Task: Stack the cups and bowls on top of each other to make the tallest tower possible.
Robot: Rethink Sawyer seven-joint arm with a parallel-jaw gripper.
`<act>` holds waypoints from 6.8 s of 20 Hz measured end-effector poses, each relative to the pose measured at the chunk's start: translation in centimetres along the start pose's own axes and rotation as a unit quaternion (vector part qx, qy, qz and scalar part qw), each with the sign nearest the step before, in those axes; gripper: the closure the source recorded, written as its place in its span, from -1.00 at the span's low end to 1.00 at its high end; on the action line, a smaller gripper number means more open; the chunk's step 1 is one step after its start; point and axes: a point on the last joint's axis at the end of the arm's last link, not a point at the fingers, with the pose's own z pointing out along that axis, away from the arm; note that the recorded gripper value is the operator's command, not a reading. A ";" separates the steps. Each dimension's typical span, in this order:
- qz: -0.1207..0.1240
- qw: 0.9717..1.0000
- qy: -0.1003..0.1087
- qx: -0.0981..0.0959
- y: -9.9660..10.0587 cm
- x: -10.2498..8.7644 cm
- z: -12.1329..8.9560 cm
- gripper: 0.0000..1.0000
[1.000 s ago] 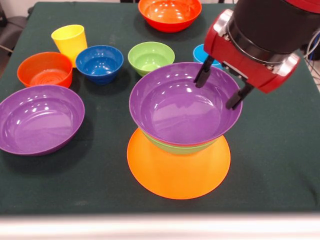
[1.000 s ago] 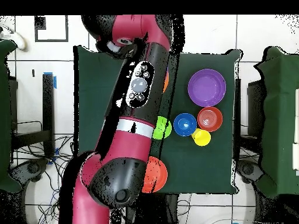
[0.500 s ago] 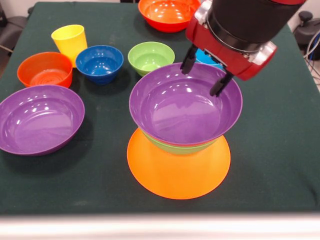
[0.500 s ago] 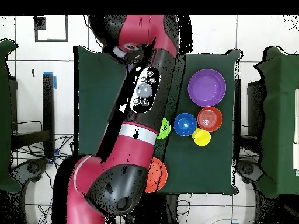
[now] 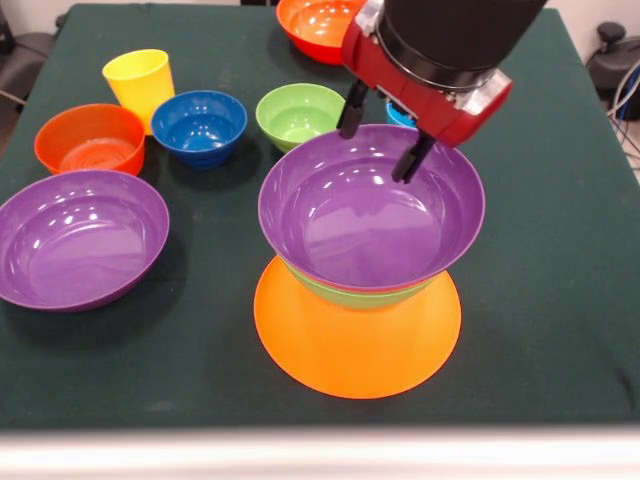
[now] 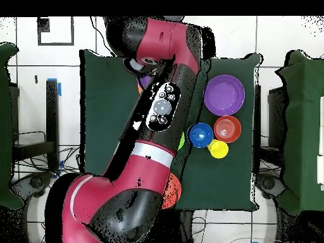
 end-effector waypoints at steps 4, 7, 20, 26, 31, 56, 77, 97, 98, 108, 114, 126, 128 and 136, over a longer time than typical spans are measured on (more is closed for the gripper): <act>0.001 1.000 -0.004 -0.003 -0.5 -0.1 0.6 -1.00; 0.001 1.000 -0.004 -0.007 -0.6 0.0 0.9 -1.00; -0.007 0.999 -0.005 -0.033 -0.1 0.8 2.2 -1.00; -0.011 0.999 -0.011 -0.043 0.2 1.0 2.7 -1.00; -0.015 0.999 -0.020 -0.048 0.6 1.1 3.4 -1.00; -0.026 0.997 -0.024 -0.062 1.6 1.4 5.0 -1.00; -0.028 0.997 -0.018 -0.069 2.1 1.8 5.1 -1.00; -0.027 0.996 -0.029 -0.074 2.2 1.4 5.6 -1.00; -0.027 0.996 -0.029 -0.074 2.2 1.4 5.6 -1.00; -0.027 0.996 -0.030 -0.074 2.2 1.4 5.6 -1.00; -0.026 0.996 -0.033 -0.077 2.2 1.2 4.9 -1.00; -0.021 0.995 -0.038 -0.085 1.4 0.6 1.6 -1.00; -0.019 0.995 -0.038 -0.087 1.1 0.4 0.9 -1.00; -0.003 0.995 -0.049 -0.092 -1.3 -1.6 -1.4 -1.00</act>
